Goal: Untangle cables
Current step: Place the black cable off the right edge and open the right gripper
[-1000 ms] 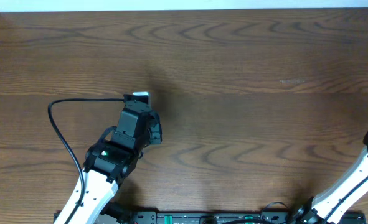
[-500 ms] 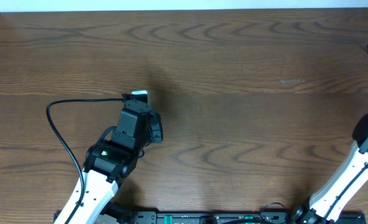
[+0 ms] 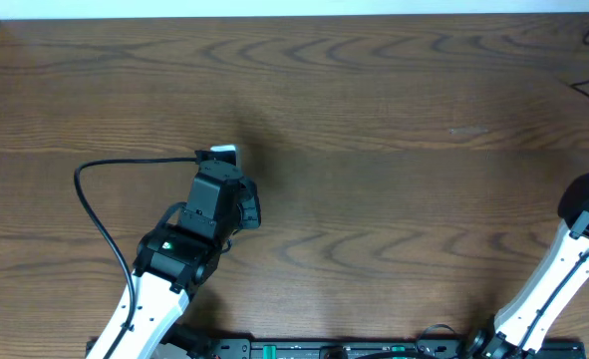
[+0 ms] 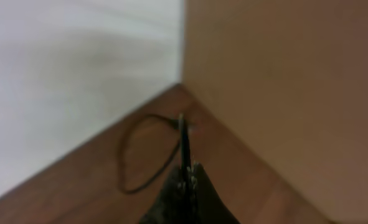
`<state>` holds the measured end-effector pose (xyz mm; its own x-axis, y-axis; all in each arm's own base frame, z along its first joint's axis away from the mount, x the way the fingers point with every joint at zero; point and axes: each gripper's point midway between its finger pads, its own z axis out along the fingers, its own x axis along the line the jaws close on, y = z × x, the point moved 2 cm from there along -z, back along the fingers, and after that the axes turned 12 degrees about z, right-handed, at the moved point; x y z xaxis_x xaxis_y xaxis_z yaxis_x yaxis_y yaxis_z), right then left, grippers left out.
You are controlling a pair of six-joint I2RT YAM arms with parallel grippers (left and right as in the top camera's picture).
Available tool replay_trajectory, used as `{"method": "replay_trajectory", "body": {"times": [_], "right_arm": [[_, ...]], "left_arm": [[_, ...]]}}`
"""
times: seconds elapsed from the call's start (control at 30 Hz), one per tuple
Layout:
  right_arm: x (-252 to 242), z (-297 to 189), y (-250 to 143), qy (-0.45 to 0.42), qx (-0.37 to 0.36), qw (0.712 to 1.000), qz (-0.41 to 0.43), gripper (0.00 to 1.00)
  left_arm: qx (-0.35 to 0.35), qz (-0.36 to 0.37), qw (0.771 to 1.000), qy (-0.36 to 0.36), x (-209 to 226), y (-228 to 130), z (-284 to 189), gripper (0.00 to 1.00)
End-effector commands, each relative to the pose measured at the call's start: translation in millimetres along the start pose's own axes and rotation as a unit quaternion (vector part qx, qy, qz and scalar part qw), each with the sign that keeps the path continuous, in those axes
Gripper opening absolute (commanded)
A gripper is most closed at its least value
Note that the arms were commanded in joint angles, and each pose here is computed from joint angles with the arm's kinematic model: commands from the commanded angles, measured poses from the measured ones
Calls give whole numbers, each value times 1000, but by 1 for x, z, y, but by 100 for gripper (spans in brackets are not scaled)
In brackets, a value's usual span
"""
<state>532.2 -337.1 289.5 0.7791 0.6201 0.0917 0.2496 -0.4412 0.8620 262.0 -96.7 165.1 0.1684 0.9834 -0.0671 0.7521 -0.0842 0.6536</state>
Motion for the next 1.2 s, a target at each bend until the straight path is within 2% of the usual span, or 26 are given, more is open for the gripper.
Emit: {"method": "replay_trajectory", "body": {"times": [0.0,0.1,0.23,0.43,0.77,1.1,1.17], "right_arm": [[-38,18,-7,-69,6,998,4,1],[-50,28,-17,-69,26,997,15,1],[-45,39,-33,-29,58,997,34,1],[-39,52,-60,-15,99,993,70,1],[-73,96,-132,-80,177,979,69,1],[-125,101,-141,-143,193,967,79,1],[-134,101,-141,-148,197,966,80,1]], "left_arm": [[-2,-6,1000,-1,1,0,-1,47],[5,-5,1000,1,1,-2,3,47],[20,-4,1000,4,1,-6,10,47],[30,-3,1000,-7,-4,-7,19,47],[24,-3,1000,-8,-5,-5,19,47],[24,-1,1000,-8,-5,-4,19,48],[24,-2,1000,-8,-5,-5,19,52]]}}
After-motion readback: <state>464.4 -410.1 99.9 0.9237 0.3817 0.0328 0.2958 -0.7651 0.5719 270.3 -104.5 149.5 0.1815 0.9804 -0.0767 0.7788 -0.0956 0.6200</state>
